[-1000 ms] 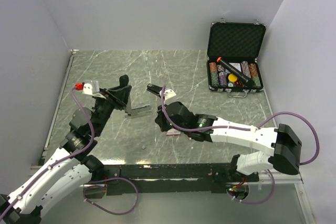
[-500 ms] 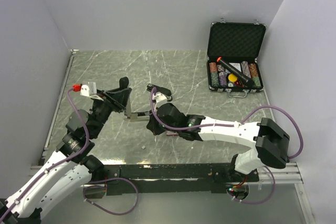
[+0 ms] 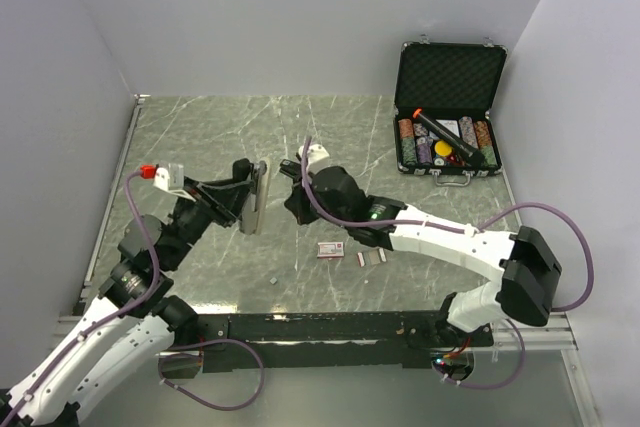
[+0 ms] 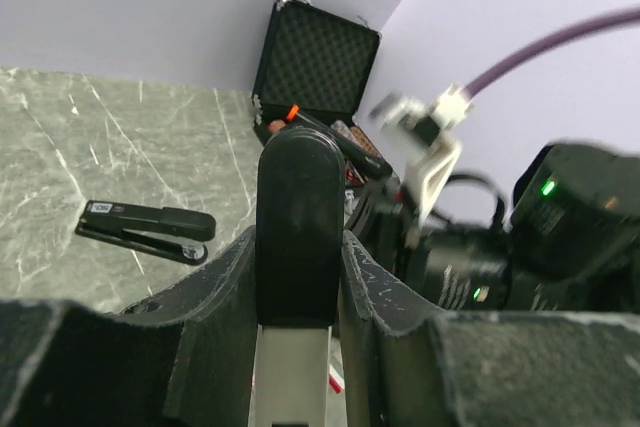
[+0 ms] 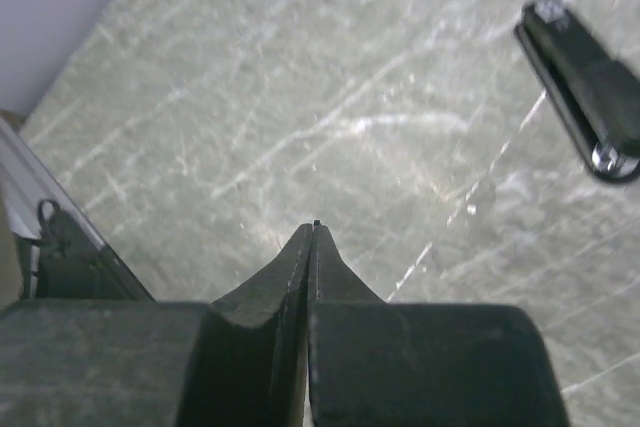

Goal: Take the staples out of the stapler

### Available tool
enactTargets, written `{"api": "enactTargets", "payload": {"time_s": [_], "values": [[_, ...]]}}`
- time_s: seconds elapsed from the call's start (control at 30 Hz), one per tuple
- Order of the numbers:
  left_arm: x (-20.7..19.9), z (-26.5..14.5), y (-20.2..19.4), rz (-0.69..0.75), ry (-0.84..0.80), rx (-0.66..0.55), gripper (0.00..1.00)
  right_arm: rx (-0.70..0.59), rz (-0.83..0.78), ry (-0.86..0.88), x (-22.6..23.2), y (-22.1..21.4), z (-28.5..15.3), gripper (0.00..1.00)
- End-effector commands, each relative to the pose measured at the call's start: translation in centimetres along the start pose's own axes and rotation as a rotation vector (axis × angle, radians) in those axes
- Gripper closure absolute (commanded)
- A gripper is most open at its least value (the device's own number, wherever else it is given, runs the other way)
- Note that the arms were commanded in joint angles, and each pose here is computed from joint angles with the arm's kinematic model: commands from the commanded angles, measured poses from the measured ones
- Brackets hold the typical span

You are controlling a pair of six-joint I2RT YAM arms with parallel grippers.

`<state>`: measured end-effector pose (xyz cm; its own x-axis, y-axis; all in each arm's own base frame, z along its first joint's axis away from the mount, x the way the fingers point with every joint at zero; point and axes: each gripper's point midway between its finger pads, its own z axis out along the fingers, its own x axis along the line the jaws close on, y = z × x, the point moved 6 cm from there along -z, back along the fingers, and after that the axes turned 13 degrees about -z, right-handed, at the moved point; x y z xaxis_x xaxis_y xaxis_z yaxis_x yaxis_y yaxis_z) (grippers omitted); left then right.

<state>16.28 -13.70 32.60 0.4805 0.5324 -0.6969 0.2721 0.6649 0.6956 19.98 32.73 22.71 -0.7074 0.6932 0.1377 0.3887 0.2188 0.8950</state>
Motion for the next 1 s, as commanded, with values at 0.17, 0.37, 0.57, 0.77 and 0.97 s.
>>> {"api": "enactTargets", "payload": {"time_s": [0.17, 0.37, 0.57, 0.77, 0.97], "values": [[-1.9, 0.8, 0.4, -0.030, -0.108, 0.004, 0.99, -0.140, -0.071, 0.028, 0.5, 6.0, -2.8, 1.00], [0.5, 2.9, 0.2, 0.031, 0.069, -0.010, 0.99, -0.109, -0.072, -0.054, -0.9, 5.3, -4.1, 1.00], [4.0, 6.3, -1.3, 0.106, 0.281, 0.035, 0.99, -0.077, -0.040, -0.127, -3.8, 3.6, -5.9, 1.00], [7.3, 9.3, -2.5, 0.183, 0.406, 0.007, 0.99, -0.061, 0.007, -0.165, -5.9, 1.4, -7.4, 1.00], [11.4, 12.9, -1.6, 0.274, 0.543, 0.039, 0.99, -0.015, 0.035, -0.154, -5.9, -0.6, -7.3, 1.00]]}}
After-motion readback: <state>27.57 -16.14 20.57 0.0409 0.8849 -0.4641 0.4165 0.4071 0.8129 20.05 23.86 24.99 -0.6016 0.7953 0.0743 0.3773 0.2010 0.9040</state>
